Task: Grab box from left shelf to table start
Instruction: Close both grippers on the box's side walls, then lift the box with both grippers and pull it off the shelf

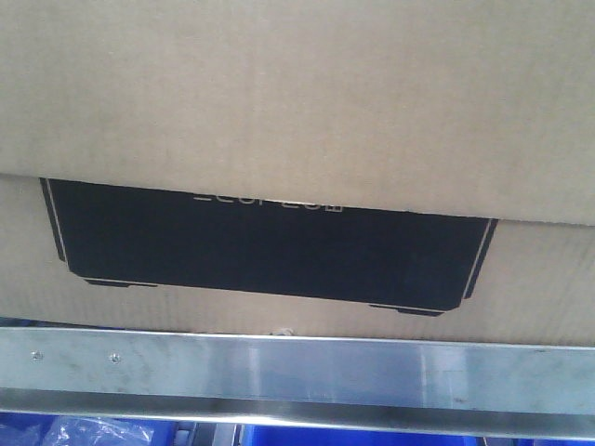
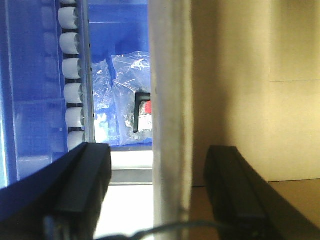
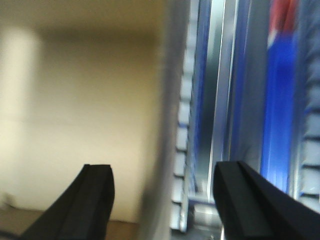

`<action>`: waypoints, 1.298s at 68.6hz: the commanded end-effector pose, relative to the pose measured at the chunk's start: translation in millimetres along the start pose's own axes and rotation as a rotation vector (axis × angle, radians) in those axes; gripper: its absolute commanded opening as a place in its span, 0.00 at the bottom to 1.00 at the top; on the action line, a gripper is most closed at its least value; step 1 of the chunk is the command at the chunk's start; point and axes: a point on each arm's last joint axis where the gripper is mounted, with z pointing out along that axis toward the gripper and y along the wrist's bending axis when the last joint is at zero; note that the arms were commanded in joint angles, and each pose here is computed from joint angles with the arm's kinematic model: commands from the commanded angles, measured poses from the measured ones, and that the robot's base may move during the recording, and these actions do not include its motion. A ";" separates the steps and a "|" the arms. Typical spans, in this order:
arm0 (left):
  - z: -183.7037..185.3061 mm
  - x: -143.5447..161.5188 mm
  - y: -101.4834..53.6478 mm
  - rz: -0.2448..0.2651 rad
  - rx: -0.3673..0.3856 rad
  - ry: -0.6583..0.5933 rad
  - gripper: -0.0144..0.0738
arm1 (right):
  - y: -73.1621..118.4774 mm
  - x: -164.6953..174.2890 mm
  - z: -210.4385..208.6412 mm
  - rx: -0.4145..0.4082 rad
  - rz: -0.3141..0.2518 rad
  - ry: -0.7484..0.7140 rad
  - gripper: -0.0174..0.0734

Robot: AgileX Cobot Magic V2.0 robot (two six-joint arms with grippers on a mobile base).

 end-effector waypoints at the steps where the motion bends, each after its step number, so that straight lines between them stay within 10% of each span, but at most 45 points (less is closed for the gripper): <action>1: -19.5 -4.7 3.0 -0.016 -0.004 -0.094 0.45 | 2.1 -12.8 -6.9 -0.009 -0.018 -0.082 0.60; 11: -19.4 -3.9 3.1 -0.016 -0.005 -0.086 0.21 | 0.8 -13.8 -0.4 -0.007 -0.014 -0.067 0.25; 16: -19.4 -3.8 3.1 -0.014 -0.006 -0.084 0.03 | 0.9 -13.7 -0.9 -0.007 -0.014 -0.069 0.26; 50: -87.2 22.7 1.6 -0.059 0.066 -0.361 0.06 | 17.3 7.5 -93.8 -0.020 -0.064 -0.371 0.25; 89: -94.2 163.9 10.2 -0.098 0.178 -0.613 0.06 | 16.9 139.5 -137.4 -0.032 -0.093 -0.597 0.25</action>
